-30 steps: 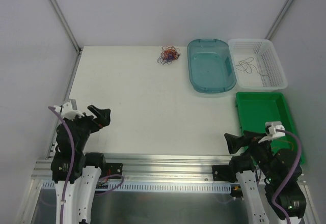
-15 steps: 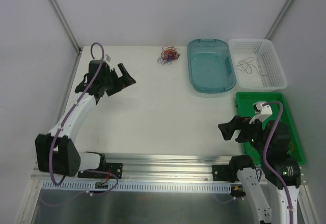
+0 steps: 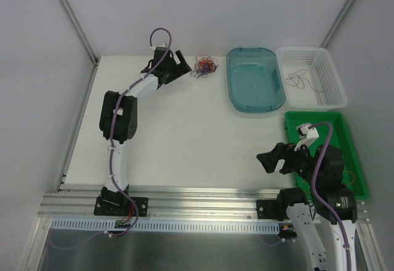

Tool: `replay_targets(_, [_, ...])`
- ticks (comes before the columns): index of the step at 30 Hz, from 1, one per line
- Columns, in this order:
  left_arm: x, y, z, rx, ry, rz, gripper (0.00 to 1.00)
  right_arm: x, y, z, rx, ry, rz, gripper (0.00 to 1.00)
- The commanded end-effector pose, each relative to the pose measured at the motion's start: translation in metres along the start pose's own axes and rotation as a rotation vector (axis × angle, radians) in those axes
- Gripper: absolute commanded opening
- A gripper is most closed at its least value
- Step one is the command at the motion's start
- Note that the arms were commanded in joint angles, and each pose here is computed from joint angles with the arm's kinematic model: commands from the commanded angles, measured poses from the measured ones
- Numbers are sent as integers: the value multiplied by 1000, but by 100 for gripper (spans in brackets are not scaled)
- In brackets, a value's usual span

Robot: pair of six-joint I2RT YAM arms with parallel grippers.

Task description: Untangle the cables

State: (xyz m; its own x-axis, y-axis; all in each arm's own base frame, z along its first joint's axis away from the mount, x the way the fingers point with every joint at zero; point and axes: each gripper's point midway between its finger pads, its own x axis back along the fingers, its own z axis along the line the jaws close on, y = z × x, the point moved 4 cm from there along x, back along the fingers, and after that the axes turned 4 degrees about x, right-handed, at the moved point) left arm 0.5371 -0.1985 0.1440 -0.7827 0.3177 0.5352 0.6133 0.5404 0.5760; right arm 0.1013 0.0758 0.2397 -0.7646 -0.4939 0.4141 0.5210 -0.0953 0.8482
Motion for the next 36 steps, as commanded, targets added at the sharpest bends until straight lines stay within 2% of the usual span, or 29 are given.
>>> replay_targets(1, [-32, 26, -27, 64, -82, -124, 90, -3, 7, 9, 25, 80, -48, 97])
replay_targets(6, [-82, 12, -14, 116, -112, -125, 86, -6, 7, 10, 31, 99, -47, 97])
replay_targets(14, [-119, -9, -7, 179, -212, -115, 70, -15, 0, 5, 20, 94, -17, 97])
replay_targets(17, [-129, -17, -11, 195, -262, -89, 58, -15, 0, 4, 19, 86, -16, 97])
replay_targets(20, [-132, -27, -17, 228, -282, -54, 38, -16, 0, 4, 16, 85, -13, 97])
replay_targets(21, [-131, -32, -20, 230, -287, -42, 25, -16, -1, 3, 15, 83, -11, 97])
replay_targets(22, [-130, -34, -20, 229, -290, -35, 18, -15, -1, 4, 18, 83, -13, 97])
replay_targets(24, [-124, -39, -20, 216, -286, -25, 0, -15, -1, 4, 18, 85, -14, 97])
replay_targets(28, [-94, -45, -14, 208, -289, -40, 0, -13, -1, 6, 17, 96, -13, 97])
replay_targets(30, [-66, -56, -5, 201, -264, -22, 0, -12, 0, 9, 14, 111, -10, 97])
replay_targets(31, [-56, -82, 17, 203, -211, 30, 0, -13, 0, 9, 10, 115, -1, 97])
replay_targets(32, [-33, -74, 7, 188, -234, 21, 0, -13, 0, 10, 10, 126, 1, 97])
replay_targets(36, [35, -122, 26, 161, -187, 119, 0, -18, -3, 9, -46, 117, 80, 97])
